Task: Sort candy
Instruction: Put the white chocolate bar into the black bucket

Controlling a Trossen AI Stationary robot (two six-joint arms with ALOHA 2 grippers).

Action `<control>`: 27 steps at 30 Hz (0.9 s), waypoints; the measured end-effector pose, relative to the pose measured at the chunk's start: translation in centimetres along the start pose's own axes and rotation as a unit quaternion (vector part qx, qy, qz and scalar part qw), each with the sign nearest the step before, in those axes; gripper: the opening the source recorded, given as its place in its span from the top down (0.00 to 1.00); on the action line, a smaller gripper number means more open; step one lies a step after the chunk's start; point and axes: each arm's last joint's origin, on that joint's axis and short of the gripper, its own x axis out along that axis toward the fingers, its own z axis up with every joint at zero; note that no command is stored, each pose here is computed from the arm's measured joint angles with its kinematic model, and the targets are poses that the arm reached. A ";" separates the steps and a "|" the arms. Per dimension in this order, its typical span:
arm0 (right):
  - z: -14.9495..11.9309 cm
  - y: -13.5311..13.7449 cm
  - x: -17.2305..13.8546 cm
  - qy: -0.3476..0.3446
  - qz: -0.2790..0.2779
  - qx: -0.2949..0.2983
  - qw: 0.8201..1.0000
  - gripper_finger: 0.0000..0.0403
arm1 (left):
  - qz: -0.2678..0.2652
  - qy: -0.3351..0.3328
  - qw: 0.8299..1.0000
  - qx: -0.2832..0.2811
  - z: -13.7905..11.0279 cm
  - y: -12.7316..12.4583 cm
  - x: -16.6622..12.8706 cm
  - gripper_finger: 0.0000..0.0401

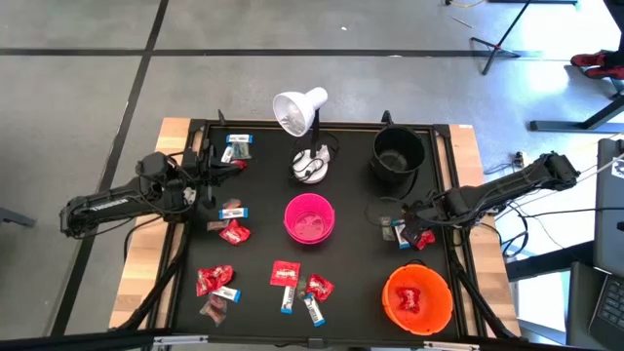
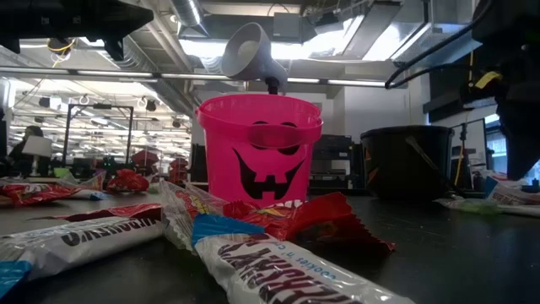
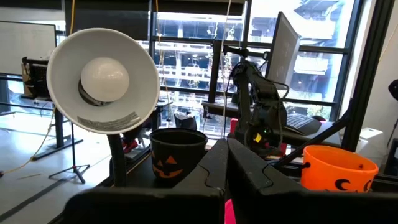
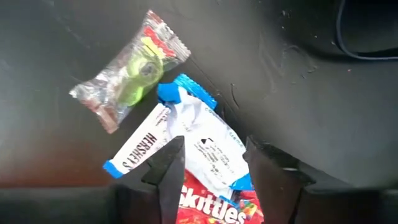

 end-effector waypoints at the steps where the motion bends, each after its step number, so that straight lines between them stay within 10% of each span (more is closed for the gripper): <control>1: 0.0 0.1 0.1 0.003 -0.004 -0.001 1.000 0.56 | 0.000 -0.001 1.000 0.000 0.0 0.0 0.0 1.00; 15: 0.1 0.3 1.4 0.017 -0.054 -0.023 0.998 0.37 | 0.000 0.000 1.000 0.000 0.0 0.0 0.0 1.00; 27: 0.1 0.3 1.4 0.009 -0.059 -0.024 0.998 0.76 | 0.000 0.000 1.000 0.000 0.0 0.0 0.0 1.00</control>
